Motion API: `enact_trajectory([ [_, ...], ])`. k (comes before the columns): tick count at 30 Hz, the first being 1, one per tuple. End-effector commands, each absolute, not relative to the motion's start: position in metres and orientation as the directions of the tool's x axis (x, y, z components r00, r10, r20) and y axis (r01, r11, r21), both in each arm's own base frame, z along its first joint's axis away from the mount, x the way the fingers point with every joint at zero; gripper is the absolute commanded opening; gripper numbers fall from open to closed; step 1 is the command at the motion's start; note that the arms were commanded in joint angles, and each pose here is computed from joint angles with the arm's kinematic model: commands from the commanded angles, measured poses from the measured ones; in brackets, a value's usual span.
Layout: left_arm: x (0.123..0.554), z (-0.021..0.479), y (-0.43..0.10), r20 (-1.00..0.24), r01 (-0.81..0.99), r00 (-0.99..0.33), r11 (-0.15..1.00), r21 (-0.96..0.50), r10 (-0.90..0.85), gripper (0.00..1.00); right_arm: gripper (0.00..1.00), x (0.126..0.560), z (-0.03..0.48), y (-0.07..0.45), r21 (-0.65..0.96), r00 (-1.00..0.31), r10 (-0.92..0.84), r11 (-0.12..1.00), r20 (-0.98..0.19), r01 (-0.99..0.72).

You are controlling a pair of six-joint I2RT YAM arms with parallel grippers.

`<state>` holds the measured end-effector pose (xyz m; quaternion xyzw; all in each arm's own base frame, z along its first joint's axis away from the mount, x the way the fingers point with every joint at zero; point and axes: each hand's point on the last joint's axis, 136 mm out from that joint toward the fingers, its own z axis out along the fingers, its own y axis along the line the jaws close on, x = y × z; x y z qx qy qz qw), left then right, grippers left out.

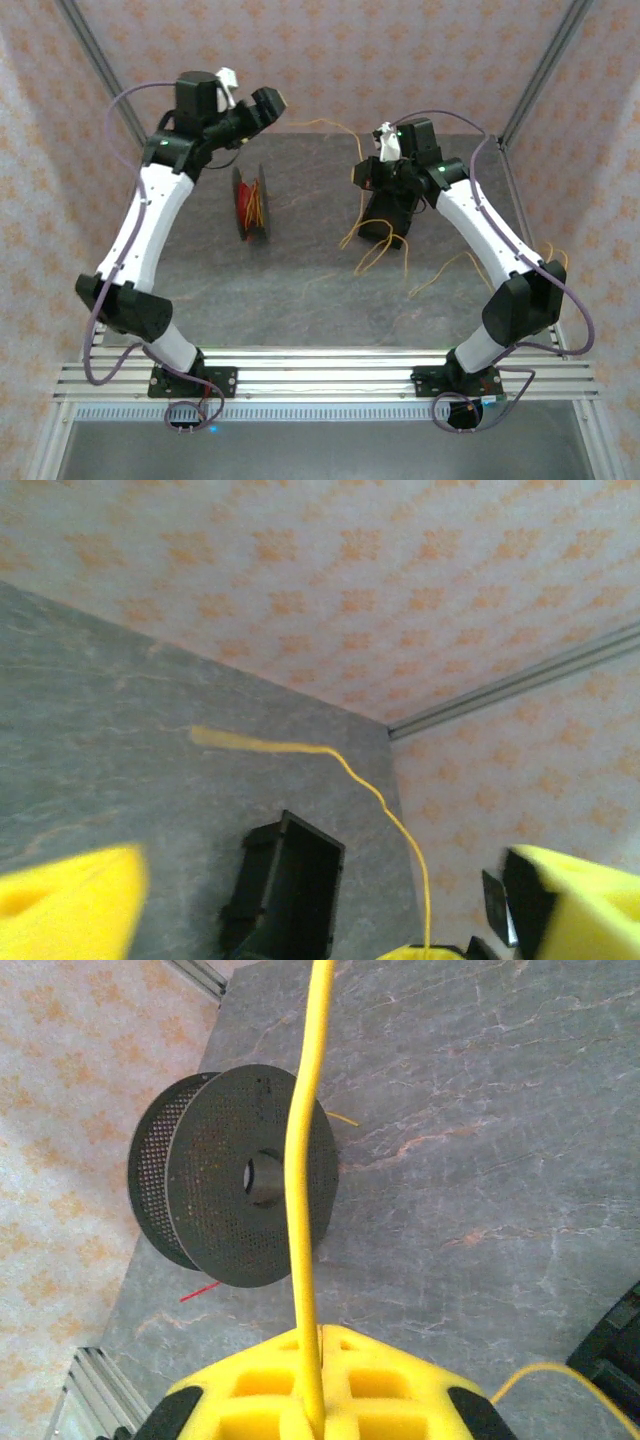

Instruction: Wrap the cables

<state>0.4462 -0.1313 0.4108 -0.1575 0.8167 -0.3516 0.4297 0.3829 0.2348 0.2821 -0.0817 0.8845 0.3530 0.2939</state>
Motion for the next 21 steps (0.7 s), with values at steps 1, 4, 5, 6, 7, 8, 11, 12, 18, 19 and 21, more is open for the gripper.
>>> enact_trajectory([
  [1,0.403,0.423,-0.086,-0.641,-0.013,-0.563,0.781,-0.624,-0.521,0.99,0.0,0.375,0.292,0.226,0.505,-0.792,0.001,0.771,-0.611,-0.389],
  [4,0.373,0.411,-0.056,-0.669,-0.09,-0.583,0.855,-0.511,-0.461,0.99,0.0,0.371,0.296,0.225,0.466,-0.771,-0.035,0.778,-0.636,-0.421],
  [5,0.364,0.402,-0.046,-0.672,-0.13,-0.595,0.877,-0.462,-0.442,0.99,0.0,0.372,0.297,0.222,0.449,-0.764,-0.04,0.789,-0.644,-0.419],
  [6,0.354,0.392,-0.036,-0.669,-0.167,-0.608,0.893,-0.418,-0.427,0.99,0.0,0.372,0.297,0.22,0.435,-0.76,-0.044,0.798,-0.648,-0.417],
  [7,0.347,0.382,-0.029,-0.663,-0.196,-0.623,0.904,-0.381,-0.415,0.99,0.0,0.372,0.298,0.218,0.423,-0.757,-0.046,0.806,-0.652,-0.414],
  [8,0.34,0.368,-0.021,-0.65,-0.227,-0.643,0.911,-0.343,-0.405,0.99,0.0,0.371,0.297,0.216,0.41,-0.756,-0.048,0.817,-0.653,-0.406],
  [11,0.328,0.33,-0.013,-0.596,-0.275,-0.701,0.919,-0.283,-0.393,0.99,0.0,0.37,0.295,0.211,0.385,-0.754,-0.054,0.834,-0.655,-0.395],
  [12,0.327,0.318,-0.014,-0.574,-0.282,-0.718,0.918,-0.278,-0.394,0.99,0.0,0.369,0.292,0.211,0.383,-0.756,-0.055,0.836,-0.652,-0.392],
  [18,0.346,0.274,-0.024,-0.487,-0.287,-0.778,0.914,-0.287,-0.398,0.84,0.0,0.365,0.288,0.21,0.383,-0.751,-0.047,0.838,-0.659,-0.388],
  [19,0.35,0.268,-0.025,-0.476,-0.288,-0.786,0.915,-0.281,-0.394,0.82,0.0,0.364,0.288,0.21,0.386,-0.748,-0.046,0.835,-0.662,-0.393],
  [21,0.359,0.256,-0.029,-0.447,-0.282,-0.812,0.923,-0.263,-0.376,0.76,0.0,0.362,0.286,0.21,0.383,-0.745,-0.049,0.834,-0.665,-0.396],
])
